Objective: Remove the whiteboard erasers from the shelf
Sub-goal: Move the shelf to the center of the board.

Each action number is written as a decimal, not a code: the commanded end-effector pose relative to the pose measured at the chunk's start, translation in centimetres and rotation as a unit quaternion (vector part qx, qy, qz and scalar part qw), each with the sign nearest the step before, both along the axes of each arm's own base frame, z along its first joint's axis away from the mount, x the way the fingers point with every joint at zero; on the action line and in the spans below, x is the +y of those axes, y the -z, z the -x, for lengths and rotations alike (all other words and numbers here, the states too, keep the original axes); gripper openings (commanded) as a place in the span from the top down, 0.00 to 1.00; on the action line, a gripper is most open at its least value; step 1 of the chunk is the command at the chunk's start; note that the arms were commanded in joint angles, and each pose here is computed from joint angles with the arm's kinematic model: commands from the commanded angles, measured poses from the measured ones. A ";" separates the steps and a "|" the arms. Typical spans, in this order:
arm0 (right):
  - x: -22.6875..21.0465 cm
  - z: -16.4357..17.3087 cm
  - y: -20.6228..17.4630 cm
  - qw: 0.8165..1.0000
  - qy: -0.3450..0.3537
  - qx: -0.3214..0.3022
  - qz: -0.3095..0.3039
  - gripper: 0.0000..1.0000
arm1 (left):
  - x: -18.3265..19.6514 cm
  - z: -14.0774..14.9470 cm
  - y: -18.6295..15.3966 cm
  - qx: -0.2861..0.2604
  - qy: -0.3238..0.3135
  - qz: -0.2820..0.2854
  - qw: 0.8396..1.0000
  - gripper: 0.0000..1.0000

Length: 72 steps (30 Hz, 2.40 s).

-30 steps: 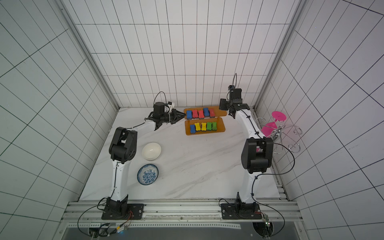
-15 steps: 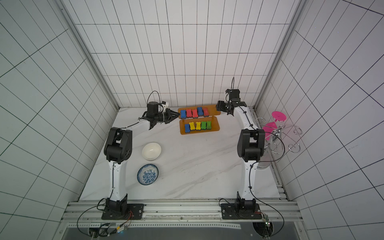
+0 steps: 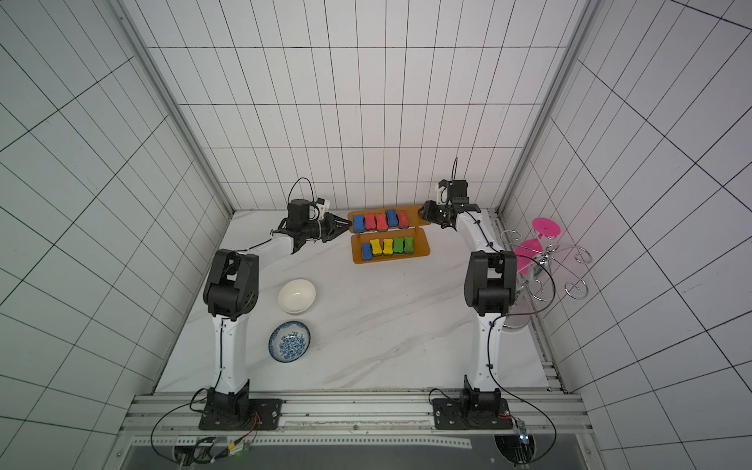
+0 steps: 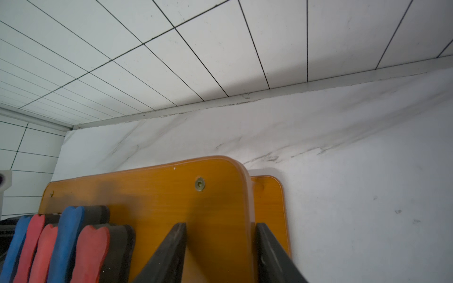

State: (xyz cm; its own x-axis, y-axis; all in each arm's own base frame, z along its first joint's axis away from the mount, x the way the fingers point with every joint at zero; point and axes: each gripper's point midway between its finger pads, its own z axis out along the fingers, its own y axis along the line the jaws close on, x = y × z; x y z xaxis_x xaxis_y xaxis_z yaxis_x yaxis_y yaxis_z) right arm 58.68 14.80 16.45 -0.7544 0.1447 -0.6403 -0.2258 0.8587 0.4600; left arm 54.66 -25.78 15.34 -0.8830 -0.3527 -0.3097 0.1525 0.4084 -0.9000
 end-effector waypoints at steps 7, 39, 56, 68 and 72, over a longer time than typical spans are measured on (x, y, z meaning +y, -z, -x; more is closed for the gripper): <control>1.2 2.9 -1.0 1.000 -0.010 0.007 -0.009 0.70 | 0.3 1.1 2.3 0.040 -0.007 -0.018 0.999 0.86; 1.5 14.4 0.7 0.999 -0.009 0.035 0.040 0.72 | 2.2 11.0 4.3 0.067 -0.032 -0.076 0.994 0.97; -1.5 13.3 -4.9 0.995 0.051 -0.013 0.085 0.56 | 7.3 9.2 0.3 0.009 -0.129 -0.175 0.976 0.73; 5.8 16.1 -7.7 0.984 0.001 -0.030 0.178 0.49 | 9.5 12.7 -4.7 -0.068 -0.164 -0.343 0.922 0.59; 7.5 15.9 -7.1 0.979 -0.025 -0.022 0.203 0.46 | 9.8 14.9 -4.9 -0.087 -0.156 -0.388 0.904 0.50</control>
